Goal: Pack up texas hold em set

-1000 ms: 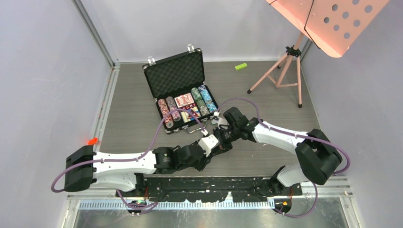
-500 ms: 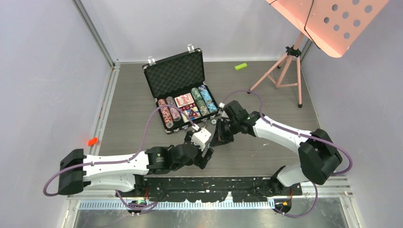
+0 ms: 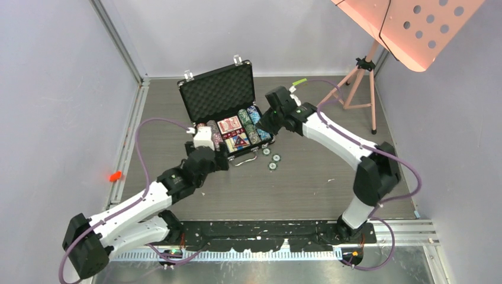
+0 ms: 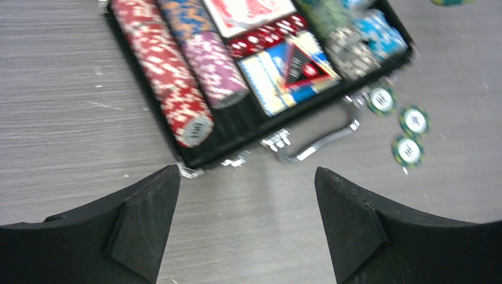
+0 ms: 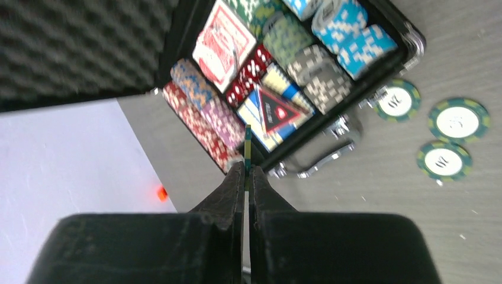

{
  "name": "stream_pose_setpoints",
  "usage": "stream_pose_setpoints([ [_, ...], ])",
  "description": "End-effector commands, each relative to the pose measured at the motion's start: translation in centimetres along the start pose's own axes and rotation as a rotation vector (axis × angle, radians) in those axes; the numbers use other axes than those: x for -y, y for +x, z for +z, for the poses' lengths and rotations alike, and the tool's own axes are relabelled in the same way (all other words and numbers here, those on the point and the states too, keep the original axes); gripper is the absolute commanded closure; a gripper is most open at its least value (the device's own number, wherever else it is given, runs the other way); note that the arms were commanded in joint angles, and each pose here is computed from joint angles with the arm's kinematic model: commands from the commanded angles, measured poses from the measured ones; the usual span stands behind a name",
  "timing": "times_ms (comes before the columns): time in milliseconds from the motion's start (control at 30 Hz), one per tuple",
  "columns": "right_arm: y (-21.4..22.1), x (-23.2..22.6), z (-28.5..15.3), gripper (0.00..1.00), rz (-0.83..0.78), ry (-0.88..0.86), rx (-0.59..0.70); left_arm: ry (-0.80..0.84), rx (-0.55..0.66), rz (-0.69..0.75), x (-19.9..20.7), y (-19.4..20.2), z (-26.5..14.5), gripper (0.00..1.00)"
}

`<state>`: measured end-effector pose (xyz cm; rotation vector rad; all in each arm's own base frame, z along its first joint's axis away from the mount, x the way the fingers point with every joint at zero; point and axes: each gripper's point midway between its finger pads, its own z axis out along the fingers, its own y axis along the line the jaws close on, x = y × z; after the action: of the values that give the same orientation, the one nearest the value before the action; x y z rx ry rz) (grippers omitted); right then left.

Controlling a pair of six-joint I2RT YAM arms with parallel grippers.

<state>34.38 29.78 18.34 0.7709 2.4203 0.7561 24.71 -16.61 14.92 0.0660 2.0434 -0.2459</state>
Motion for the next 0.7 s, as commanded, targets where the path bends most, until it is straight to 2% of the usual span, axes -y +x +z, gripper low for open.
stream_pose_setpoints([
  [0,-2.3,-1.5,2.7,0.99,0.125,0.068,0.102,-0.045,0.043,-0.120,-2.0,-2.6,1.1,0.13],
  [200,-2.9,-2.9,6.3,1.00,0.170,0.086,0.119,-0.109,0.083,-0.199,-4.8,-4.1,1.6,0.13],
  [367,-3.6,-3.1,8.4,0.99,0.213,0.075,0.164,-0.104,0.122,-0.240,-5.2,-4.4,1.4,0.13],
  [667,-3.3,-2.7,11.2,1.00,0.212,0.082,0.167,-0.092,0.156,-0.244,-5.4,-4.9,0.6,0.13],
])
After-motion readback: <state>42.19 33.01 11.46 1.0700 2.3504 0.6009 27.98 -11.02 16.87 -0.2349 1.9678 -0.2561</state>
